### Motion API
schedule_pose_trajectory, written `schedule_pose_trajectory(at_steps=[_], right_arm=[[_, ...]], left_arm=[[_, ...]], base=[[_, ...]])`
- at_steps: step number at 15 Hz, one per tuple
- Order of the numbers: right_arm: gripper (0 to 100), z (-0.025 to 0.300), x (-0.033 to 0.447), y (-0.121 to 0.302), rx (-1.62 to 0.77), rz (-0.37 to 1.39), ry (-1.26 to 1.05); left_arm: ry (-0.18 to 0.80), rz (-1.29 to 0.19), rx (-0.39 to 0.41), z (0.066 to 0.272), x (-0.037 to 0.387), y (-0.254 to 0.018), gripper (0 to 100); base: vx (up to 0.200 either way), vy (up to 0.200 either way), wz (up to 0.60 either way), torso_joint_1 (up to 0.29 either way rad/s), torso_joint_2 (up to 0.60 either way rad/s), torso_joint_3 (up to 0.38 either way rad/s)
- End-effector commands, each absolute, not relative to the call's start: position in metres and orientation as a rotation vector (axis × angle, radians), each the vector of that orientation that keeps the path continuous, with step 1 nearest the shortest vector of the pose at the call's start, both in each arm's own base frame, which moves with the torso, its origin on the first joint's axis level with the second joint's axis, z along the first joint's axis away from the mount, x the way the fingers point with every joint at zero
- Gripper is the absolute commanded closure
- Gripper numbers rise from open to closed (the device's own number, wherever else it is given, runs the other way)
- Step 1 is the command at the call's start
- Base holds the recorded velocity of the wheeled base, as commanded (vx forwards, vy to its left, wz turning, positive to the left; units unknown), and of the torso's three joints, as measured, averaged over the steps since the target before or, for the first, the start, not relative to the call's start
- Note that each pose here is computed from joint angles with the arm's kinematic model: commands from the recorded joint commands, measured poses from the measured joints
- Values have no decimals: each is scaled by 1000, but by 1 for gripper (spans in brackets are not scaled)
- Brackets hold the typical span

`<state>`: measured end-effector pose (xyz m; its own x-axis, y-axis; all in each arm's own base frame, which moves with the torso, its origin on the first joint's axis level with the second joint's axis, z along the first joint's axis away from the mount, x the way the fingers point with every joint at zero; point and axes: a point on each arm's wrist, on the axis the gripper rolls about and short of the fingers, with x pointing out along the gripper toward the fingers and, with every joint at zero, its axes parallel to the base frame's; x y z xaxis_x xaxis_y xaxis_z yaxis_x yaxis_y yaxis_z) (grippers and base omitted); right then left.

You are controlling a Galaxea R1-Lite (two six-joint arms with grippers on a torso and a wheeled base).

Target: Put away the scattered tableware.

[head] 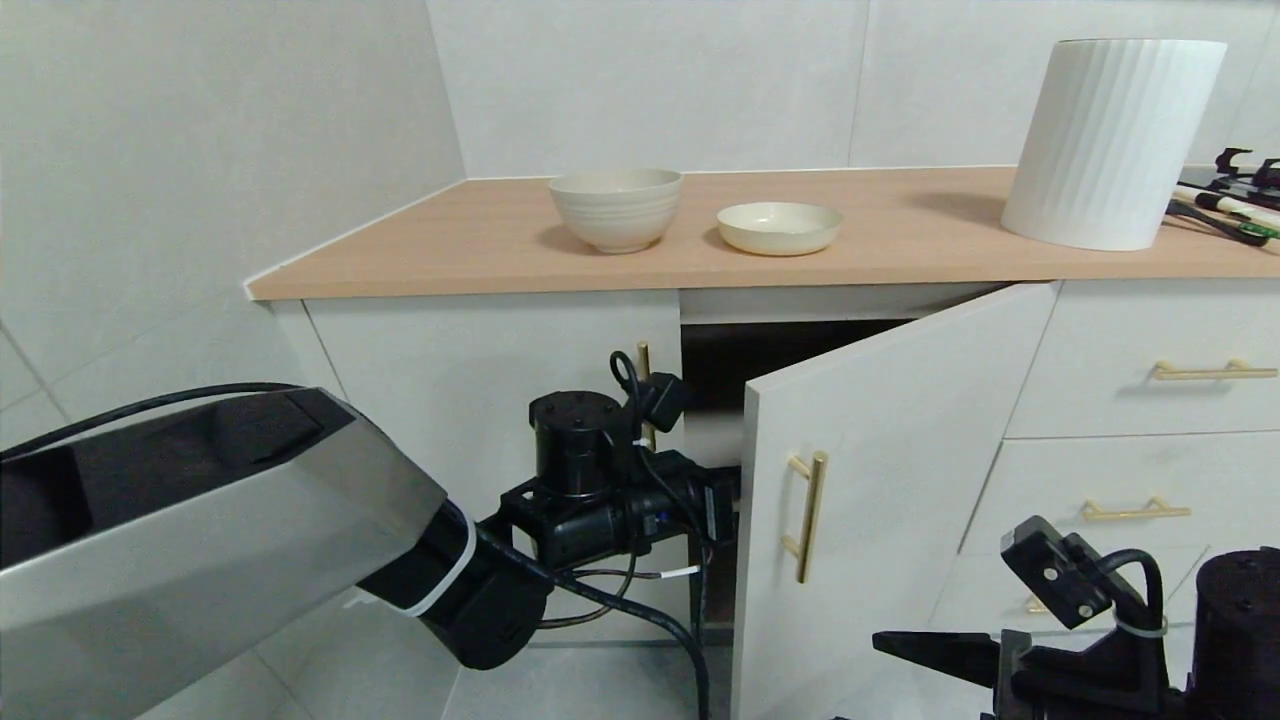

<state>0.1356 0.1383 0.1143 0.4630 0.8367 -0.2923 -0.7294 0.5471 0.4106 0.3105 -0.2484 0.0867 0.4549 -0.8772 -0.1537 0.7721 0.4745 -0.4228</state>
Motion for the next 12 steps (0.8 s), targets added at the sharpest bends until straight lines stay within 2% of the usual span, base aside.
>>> schedule_pose_trajectory(at_steps=[1,8,12], right_arm=[[0,116,134,139,241,985,489],[0,120,126,142,238,1026,473],[0,122,120,145,233,1061,470]], left_arm=[[366,-1045,-313,90,313,-252,100],[383,-1056,-309,91,316,-261,100],[368,-1098,-304,96,305,-280,100]], base=[[-200,0,0,2,2,12],[0,0,0,0,0,0],[0,0,0,0,0,0]])
